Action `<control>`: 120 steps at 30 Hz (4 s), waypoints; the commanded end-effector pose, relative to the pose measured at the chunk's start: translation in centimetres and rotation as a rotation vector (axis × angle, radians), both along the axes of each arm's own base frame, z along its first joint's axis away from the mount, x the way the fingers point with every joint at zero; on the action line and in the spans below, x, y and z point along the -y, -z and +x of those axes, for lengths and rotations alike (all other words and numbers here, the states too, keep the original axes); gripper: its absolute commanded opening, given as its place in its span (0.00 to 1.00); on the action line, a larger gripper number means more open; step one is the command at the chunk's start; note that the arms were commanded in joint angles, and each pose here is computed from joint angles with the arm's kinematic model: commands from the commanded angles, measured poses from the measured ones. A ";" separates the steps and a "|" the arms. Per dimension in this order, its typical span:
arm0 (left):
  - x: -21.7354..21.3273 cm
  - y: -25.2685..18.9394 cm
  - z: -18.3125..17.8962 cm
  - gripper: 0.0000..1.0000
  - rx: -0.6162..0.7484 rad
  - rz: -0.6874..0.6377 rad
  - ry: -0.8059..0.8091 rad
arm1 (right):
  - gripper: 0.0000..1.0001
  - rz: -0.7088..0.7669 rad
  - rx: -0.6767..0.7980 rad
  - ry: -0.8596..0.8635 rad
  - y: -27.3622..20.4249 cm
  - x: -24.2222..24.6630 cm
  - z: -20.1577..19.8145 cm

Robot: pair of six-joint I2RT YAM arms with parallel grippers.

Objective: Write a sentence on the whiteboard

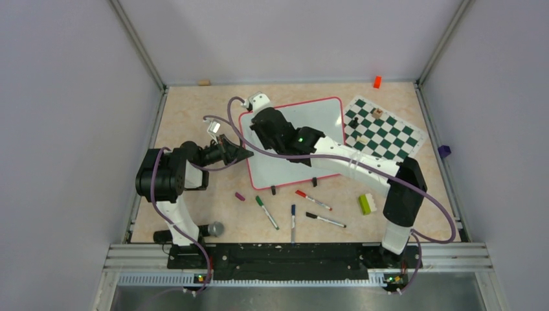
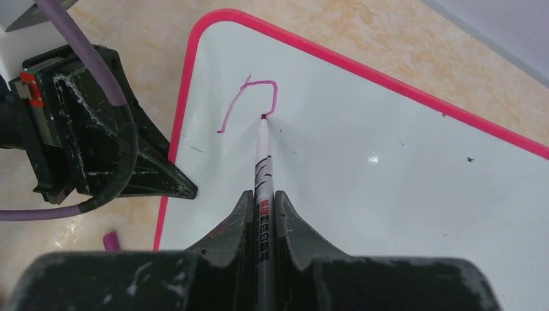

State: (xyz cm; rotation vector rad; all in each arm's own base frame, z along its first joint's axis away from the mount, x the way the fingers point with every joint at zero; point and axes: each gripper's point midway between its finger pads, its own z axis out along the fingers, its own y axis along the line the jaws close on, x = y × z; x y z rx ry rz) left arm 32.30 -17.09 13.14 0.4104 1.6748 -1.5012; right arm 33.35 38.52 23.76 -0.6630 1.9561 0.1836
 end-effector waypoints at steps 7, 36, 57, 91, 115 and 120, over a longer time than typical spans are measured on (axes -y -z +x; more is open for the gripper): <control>0.3 -1.1 -0.3 0.00 0.147 0.017 0.024 | 0.00 0.076 -0.020 -0.045 -1.0 -1.5 0.1; 0.3 -1.2 -0.3 0.00 0.150 0.018 0.024 | 0.00 -0.028 -0.050 0.043 1.2 2.9 -1.2; 0.4 -1.1 -0.3 0.00 0.151 0.019 0.026 | 0.00 0.171 -0.018 -0.029 -5.1 3.4 -0.6; 0.4 -1.2 -0.4 0.00 0.152 0.019 0.025 | 0.00 0.207 0.028 -0.014 -6.8 3.0 0.3; 0.4 -1.2 -0.4 0.00 0.155 0.020 0.026 | 0.00 0.076 -0.062 0.029 0.2 2.5 1.3; 0.4 -1.1 -0.4 0.00 0.152 0.020 0.026 | 0.00 0.063 -0.068 0.034 0.8 2.8 1.2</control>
